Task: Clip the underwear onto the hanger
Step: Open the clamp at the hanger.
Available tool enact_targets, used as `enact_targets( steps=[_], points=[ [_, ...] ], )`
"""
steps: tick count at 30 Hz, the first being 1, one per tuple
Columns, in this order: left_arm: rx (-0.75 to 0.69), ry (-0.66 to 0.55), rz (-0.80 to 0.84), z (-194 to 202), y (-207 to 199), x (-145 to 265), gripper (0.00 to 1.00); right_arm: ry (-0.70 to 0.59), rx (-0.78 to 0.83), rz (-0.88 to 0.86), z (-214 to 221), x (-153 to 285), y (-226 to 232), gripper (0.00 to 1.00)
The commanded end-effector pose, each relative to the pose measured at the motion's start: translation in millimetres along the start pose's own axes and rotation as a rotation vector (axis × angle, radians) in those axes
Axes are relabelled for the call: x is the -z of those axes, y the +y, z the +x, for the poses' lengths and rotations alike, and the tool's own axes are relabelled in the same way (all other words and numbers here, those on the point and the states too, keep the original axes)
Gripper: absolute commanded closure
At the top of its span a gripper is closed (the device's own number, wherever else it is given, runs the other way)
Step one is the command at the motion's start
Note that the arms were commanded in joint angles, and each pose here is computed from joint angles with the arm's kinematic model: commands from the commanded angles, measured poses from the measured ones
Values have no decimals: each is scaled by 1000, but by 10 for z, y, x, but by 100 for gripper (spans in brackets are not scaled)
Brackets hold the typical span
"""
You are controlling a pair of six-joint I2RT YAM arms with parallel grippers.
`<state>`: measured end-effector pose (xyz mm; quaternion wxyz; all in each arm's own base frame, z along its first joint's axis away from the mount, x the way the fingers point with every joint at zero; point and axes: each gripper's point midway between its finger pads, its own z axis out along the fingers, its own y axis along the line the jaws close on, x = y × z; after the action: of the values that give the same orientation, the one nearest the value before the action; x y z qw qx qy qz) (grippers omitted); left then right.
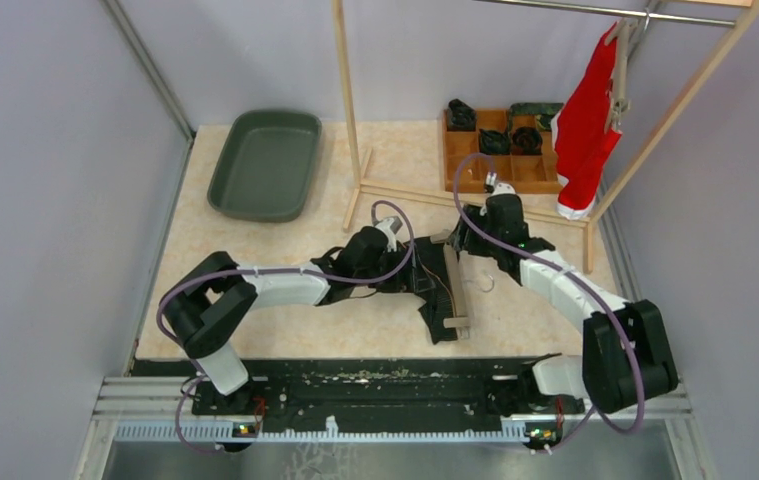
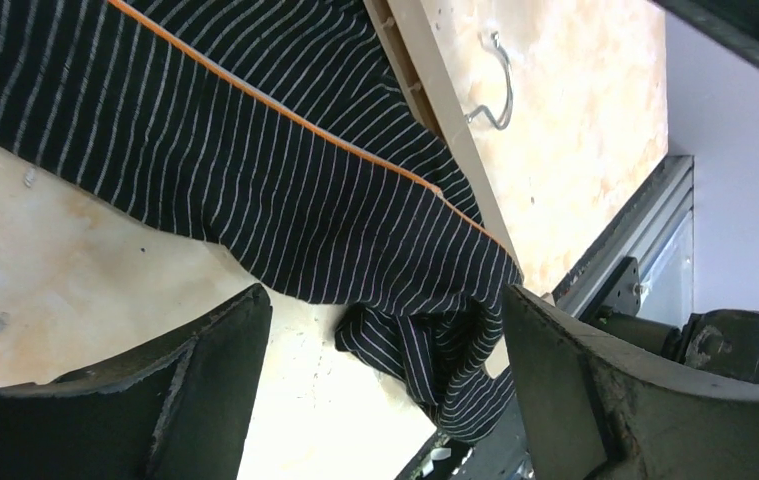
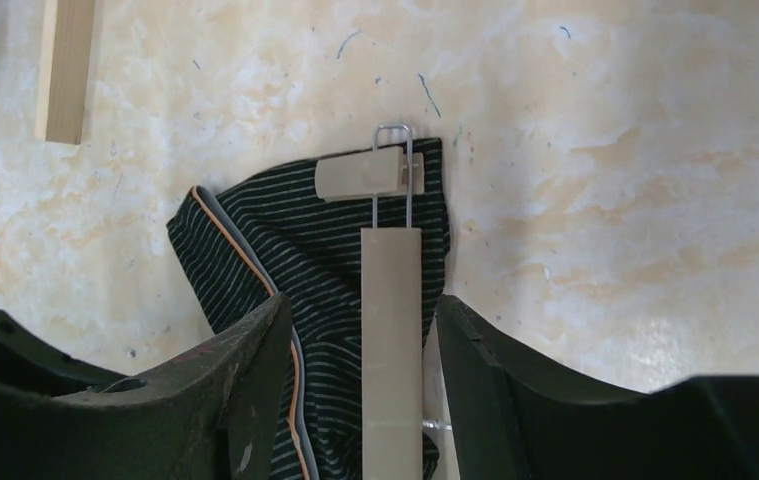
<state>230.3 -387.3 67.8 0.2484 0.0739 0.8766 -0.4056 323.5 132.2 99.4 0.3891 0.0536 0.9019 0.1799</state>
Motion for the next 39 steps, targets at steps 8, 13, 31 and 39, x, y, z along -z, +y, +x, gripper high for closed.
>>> enact_targets(
  steps=[8,13,31,39],
  points=[
    [-75,-65,-37,-248,-50,-15,11,8,71,-65,-193,-257,209,45],
    [-85,-83,-54,-315,-70,34,11,52,100,-34,-61,-304,156,43],
    [-156,-106,-100,-531,-147,24,1,167,110,3,313,-468,66,46],
    [-160,-93,-93,-454,-119,-2,1,141,91,-3,254,-438,115,80]
  ],
)
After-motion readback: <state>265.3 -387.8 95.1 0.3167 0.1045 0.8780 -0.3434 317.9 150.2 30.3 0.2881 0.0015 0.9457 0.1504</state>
